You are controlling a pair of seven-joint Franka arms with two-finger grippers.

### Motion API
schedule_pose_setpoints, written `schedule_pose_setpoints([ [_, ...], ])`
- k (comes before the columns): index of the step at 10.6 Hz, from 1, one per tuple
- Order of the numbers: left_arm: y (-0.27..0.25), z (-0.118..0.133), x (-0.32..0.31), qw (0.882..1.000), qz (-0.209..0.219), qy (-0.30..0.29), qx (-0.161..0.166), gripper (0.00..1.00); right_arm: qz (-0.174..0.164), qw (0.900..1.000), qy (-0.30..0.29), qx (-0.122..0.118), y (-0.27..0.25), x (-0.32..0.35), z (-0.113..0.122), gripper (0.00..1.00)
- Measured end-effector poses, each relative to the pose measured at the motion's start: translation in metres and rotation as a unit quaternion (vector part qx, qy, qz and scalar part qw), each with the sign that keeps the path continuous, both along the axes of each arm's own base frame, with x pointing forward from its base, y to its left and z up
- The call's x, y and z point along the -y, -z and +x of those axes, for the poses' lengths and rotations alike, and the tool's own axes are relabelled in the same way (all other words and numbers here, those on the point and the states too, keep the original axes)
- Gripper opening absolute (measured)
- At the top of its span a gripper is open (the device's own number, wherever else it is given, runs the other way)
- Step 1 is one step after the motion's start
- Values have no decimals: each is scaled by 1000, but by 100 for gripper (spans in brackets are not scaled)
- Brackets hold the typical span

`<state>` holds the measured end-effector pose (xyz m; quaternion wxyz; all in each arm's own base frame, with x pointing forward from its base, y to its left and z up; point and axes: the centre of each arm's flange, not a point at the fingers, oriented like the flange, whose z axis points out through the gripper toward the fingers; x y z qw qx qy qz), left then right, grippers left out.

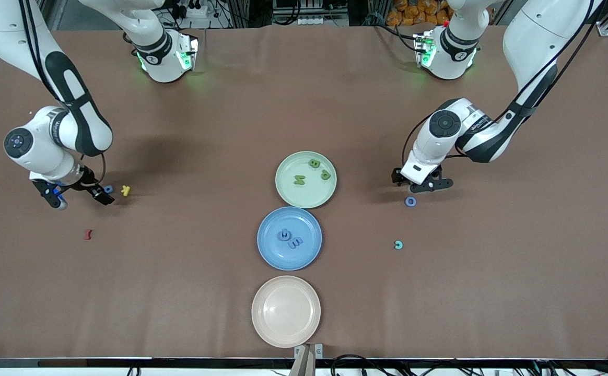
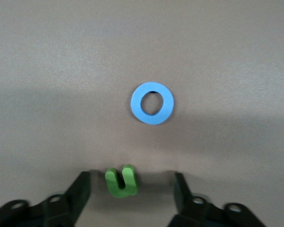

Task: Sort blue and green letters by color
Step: 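Grasp the blue a with the right gripper while the left gripper grasps green u, then release the u on green with the left gripper while the right gripper carries a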

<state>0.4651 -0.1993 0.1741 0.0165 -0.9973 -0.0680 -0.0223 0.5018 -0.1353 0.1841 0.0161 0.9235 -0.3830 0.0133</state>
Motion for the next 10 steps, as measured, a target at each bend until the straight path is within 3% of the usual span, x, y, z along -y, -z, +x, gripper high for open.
schedule_pose_setpoints([
  [3,0,5,-9,1000,-4,10,13,40,-5,1000,5,10,7,3,-12,93],
  [4,-2,7,-12,1000,-7,8,17,31,-6,1000,6,12,10,3,-15,86],
  [8,-4,8,-9,1000,-12,8,22,26,-6,1000,3,13,10,1,-16,29],
  [10,-18,9,18,998,-37,-14,38,26,-5,1000,2,12,7,0,-11,29],
])
